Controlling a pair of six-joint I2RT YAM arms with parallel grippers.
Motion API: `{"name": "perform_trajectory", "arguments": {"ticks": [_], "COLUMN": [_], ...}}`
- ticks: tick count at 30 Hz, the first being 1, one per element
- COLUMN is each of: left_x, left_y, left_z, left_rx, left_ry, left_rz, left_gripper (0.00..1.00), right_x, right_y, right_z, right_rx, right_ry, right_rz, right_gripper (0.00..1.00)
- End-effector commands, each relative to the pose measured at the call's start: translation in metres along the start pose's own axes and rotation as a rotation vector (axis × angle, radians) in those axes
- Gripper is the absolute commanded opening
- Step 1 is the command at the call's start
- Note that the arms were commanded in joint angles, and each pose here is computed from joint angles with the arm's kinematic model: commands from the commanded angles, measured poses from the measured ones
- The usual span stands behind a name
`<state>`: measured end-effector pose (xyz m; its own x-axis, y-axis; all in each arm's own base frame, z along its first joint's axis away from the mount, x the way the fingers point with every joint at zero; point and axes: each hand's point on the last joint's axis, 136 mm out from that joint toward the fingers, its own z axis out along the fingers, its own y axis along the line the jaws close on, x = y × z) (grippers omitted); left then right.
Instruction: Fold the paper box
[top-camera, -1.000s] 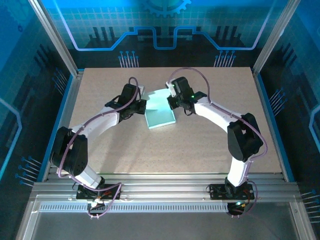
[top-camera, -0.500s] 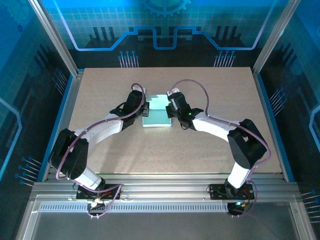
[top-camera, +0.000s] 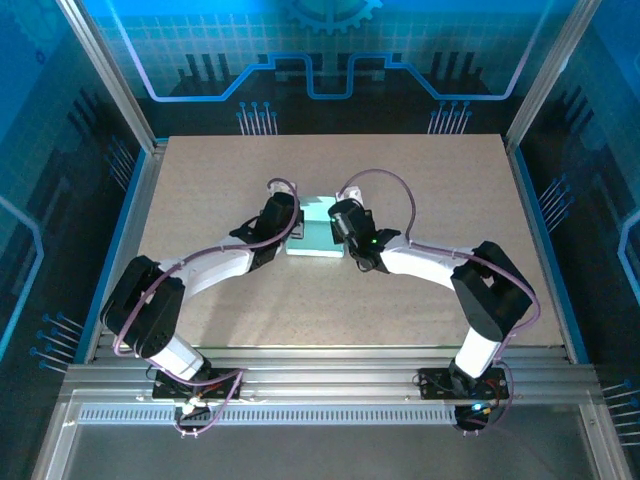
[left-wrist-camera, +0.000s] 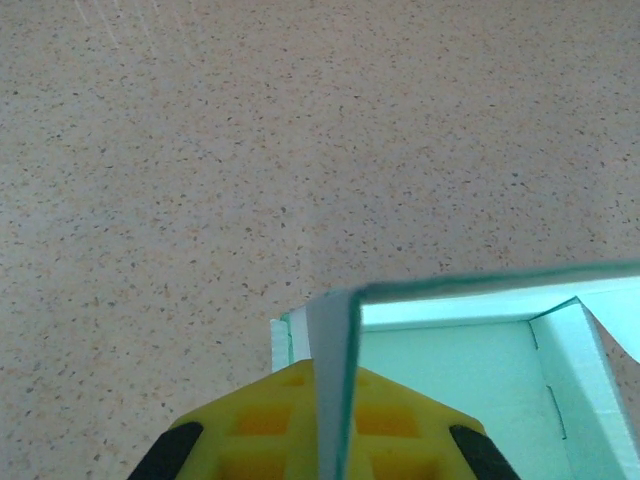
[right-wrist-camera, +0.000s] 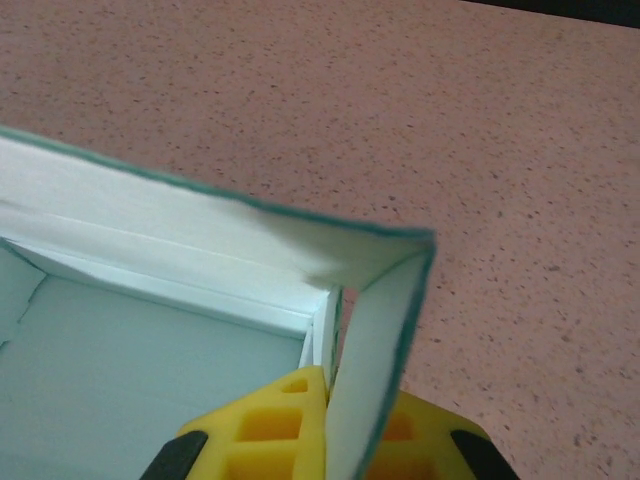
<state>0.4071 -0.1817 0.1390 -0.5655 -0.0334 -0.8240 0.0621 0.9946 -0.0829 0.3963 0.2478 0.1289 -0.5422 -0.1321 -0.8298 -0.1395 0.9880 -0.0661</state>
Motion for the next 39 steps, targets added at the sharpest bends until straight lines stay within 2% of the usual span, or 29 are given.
{"name": "perform_trajectory", "arguments": {"ticks": [1,10,15,29,39], "left_x": [-0.023,-0.010,-0.003,0.007,0.019], "left_y": [-0.040,-0.046,-0.048,-0.052,-0.064], "left_z": [-0.007,0.004,0.006,0.009,0.013], "left_rx": [0.152,0.178,0.185,0.166,0.159], "left_ry": [-0.100,-0.089,-0.078,-0.082,-0.117], "left_rz": [-0.067,-0.114,-0.128,-0.127,-0.096], "left_gripper": [0.00,0.00,0.00,0.00,0.00], "right_x": [-0.014,-0.022,-0.021,0.003,0.023], "right_y": [0.013,0.001,-0.011,-0.003,-0.005], "right_z": [-0.016,-0.022,-0.022,-0.007,-0.001], "right_rx": [-0.013,0.108,0.200,0.157,0.129], "right_ry": [-0.029,-0.051,-0.015,-0.018,-0.047], "right_rz": [0.004,0.049,0.118,0.232,0.222], "right_gripper": [0.00,0.00,0.00,0.00,0.00]}}
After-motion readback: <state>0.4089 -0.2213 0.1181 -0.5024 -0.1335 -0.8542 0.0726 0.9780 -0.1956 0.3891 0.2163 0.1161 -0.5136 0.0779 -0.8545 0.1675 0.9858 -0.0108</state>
